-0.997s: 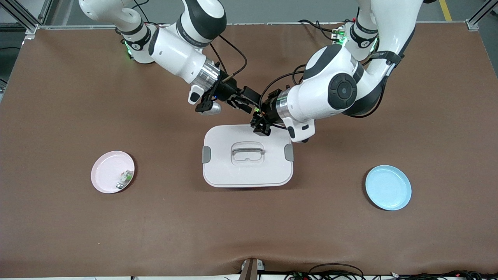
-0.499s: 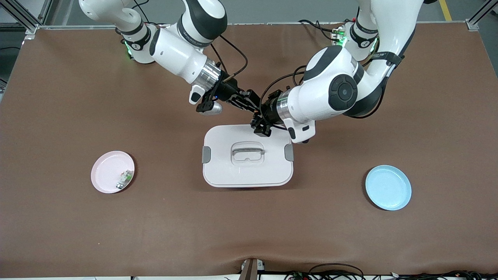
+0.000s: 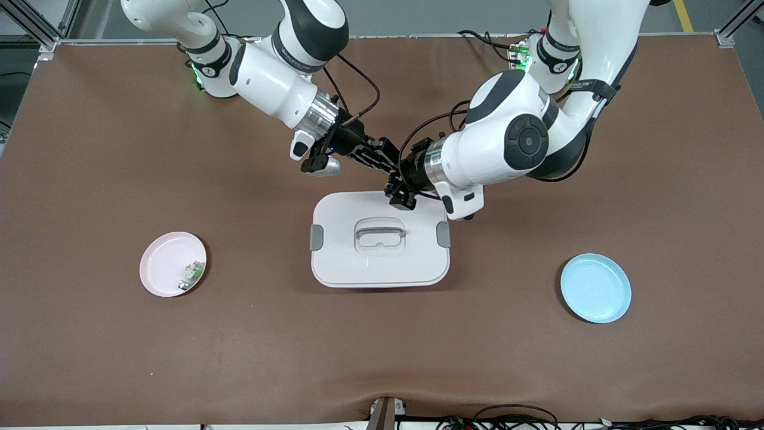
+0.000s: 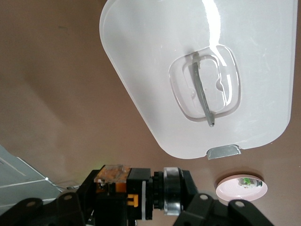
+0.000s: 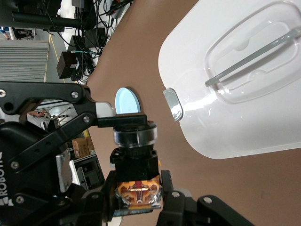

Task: Transfer orange switch to right arm and place
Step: 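Open the left gripper, releasing the switch to the right gripper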

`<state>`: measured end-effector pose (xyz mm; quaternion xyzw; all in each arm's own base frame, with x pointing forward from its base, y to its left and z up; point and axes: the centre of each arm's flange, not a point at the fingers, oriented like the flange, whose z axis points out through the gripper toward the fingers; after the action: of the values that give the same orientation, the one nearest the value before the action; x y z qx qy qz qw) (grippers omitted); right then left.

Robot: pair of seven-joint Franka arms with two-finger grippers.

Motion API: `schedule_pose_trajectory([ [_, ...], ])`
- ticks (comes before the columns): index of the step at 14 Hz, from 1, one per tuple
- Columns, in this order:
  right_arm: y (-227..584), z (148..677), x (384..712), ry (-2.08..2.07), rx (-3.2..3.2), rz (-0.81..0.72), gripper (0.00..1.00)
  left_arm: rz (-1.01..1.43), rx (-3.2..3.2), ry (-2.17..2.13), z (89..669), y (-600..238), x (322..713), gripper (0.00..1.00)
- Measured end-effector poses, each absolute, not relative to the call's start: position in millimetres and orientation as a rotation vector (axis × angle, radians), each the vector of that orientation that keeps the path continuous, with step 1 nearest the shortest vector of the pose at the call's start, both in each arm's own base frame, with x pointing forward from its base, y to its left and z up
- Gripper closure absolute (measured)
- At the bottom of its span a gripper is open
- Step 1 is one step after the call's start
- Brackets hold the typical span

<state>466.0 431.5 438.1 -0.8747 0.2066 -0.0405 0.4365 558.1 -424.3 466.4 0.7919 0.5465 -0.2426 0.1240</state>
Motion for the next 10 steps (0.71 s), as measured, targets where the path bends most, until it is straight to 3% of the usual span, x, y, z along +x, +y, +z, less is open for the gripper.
schedule_pose_trajectory([
  [3, 432, 440, 466, 0.514, -2.173, -0.102, 0.59, -0.705, 2.307, 1.591, 468, -424, 558, 0.24],
  [5, 432, 442, 467, 0.528, -2.164, -0.097, 0.59, -0.700, 2.300, 1.583, 473, -425, 559, 0.04],
  [6, 432, 443, 468, 0.534, -2.161, -0.095, 0.59, -0.695, 2.295, 1.579, 477, -425, 561, 0.00],
  [10, 431, 446, 471, 0.538, -2.155, -0.094, 0.59, -0.678, 2.275, 1.579, 486, -420, 567, 0.00],
])
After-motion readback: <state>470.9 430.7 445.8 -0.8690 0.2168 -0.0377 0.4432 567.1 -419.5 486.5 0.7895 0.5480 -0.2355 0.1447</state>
